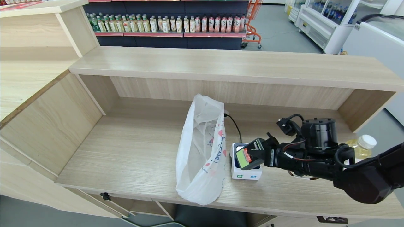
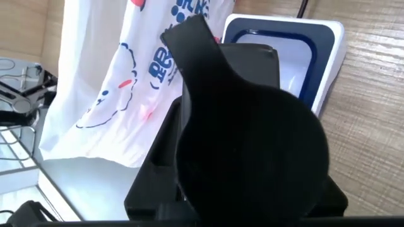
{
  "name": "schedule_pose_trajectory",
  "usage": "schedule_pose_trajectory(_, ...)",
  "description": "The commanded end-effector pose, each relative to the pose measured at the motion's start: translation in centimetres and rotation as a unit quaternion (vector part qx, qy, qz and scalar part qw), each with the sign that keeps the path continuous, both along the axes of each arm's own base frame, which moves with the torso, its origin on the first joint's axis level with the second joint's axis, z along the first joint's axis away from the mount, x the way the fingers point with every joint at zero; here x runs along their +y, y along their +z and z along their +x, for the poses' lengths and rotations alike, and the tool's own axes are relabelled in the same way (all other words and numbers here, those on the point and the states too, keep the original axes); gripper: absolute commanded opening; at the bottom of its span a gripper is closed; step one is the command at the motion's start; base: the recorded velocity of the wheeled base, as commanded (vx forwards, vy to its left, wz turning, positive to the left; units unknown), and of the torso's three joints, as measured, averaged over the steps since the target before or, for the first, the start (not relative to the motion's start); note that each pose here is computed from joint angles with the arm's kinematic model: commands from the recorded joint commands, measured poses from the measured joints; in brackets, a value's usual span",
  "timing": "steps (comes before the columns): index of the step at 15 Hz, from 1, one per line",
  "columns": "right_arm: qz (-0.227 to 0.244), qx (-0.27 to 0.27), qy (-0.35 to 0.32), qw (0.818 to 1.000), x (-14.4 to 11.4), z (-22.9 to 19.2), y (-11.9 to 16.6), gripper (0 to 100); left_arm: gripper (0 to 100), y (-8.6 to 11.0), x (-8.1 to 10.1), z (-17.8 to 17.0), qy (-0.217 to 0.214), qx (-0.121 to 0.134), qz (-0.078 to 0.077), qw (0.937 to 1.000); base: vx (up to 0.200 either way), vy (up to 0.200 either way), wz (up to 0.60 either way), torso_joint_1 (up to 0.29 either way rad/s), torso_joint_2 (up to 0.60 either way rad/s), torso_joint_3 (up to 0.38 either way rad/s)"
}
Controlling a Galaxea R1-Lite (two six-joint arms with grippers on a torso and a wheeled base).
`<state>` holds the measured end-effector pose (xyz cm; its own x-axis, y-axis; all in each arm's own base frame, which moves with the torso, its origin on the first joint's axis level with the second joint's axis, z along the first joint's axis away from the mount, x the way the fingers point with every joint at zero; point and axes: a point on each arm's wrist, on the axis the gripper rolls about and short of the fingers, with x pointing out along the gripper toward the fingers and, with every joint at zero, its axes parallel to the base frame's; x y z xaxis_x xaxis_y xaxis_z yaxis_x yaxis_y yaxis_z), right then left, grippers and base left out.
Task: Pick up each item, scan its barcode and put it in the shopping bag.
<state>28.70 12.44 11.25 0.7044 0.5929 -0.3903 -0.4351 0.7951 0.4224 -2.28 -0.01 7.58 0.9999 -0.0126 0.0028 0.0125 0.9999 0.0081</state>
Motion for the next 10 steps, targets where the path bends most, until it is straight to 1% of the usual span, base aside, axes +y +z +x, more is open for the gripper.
schedule_pose_trajectory(1, -0.006, 0.010, -0.003, 1.000, 0.3, 0.5, -1.1, 0, 100, 0.0, 0.0, 0.0, 0.000, 0.001, 0.000, 1.0000, 0.000, 0.000, 0.00, 0.000, 0.00, 0.000)
schedule_pose_trajectory(3, -0.008, 0.011, -0.003, 1.000, 0.3, 0.6, -1.3, 0, 100, 0.0, 0.0, 0.0, 0.000, 0.001, 0.001, 1.0000, 0.000, 0.000, 0.00, 0.000, 0.00, 0.000)
schedule_pose_trajectory(7, -0.003, -0.004, -0.005, 1.000, 0.7, 1.5, -1.1, 0, 100, 0.0, 0.0, 0.0, 0.000, 0.001, 0.001, 1.0000, 0.000, 0.000, 0.00, 0.000, 0.00, 0.000)
schedule_pose_trajectory(10, -0.003, -0.002, -0.006, 1.000, 0.8, 1.8, -1.4, 0, 100, 0.0, 0.0, 0.0, 0.000, 0.001, 0.001, 1.0000, 0.000, 0.000, 0.00, 0.000, 0.00, 0.000)
